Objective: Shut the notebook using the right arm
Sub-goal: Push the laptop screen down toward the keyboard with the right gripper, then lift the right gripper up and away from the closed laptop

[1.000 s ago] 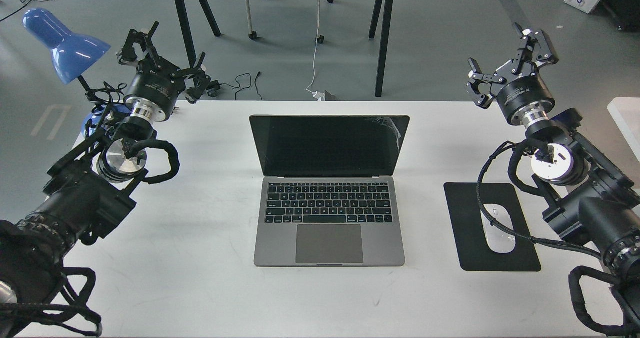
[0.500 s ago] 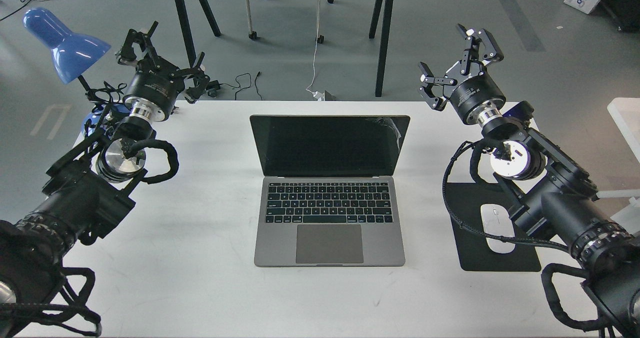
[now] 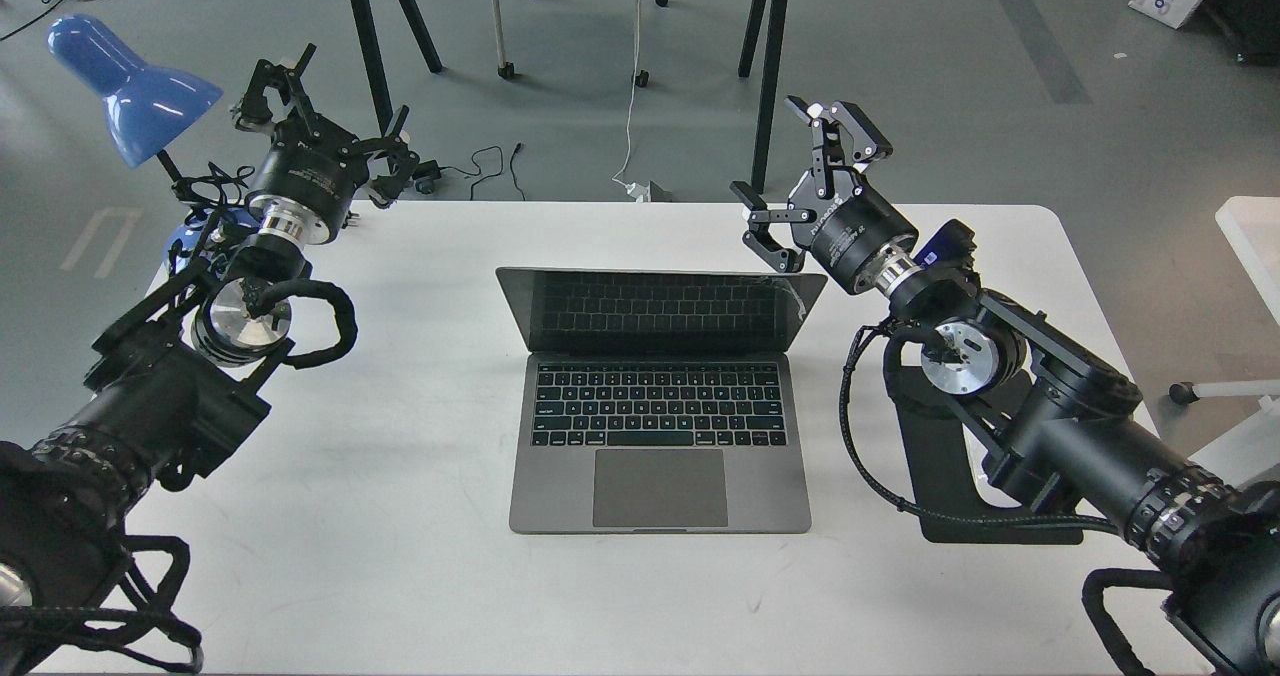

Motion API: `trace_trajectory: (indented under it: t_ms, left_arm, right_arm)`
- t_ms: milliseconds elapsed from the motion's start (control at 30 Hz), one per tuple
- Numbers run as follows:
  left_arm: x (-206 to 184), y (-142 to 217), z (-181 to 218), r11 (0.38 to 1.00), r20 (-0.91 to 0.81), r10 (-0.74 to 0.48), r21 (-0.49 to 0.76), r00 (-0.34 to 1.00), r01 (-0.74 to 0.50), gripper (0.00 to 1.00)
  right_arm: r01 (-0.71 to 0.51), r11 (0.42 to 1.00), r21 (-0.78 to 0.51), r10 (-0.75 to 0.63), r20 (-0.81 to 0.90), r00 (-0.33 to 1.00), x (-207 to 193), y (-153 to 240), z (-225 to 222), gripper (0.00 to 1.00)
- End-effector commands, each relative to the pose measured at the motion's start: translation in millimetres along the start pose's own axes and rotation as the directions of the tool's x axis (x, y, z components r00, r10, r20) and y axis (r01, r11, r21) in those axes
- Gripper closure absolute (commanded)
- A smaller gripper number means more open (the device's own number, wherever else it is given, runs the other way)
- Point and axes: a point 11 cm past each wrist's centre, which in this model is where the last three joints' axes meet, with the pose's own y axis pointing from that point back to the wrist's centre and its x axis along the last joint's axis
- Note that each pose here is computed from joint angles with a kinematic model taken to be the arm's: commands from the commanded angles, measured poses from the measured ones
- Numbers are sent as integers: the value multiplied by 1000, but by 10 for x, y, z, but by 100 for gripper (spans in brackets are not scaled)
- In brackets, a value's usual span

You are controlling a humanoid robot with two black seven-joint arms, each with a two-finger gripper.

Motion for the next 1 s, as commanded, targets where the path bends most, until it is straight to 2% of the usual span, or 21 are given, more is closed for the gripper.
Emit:
trace_trajectory:
  t_ms: [0, 233, 367, 667, 967]
  left_arm:
    - [-6, -2, -2, 1000, -1, -2, 0, 1000, 2, 0]
    - [-1, -1, -1, 1000, 0, 0, 0, 1000, 0, 0]
    - [2, 0, 7, 1000, 1, 0, -1, 1000, 0, 0]
    - [2, 0, 7, 1000, 1, 0, -1, 1000, 0, 0]
    - [-2, -1, 5, 1000, 1, -1, 0, 1000, 1, 0]
  right_arm:
    - [24, 999, -48, -24, -2, 1000, -15, 174, 125, 0]
    - [62, 985, -160, -62, 5, 998, -77, 502, 497, 0]
    - [41, 975, -220, -47, -23, 999, 35, 683, 619, 0]
    - [48, 893, -448, -82, -57, 995, 39, 1097, 1281, 0]
    - [25, 850, -526, -86, -92, 992, 111, 1287, 1489, 0]
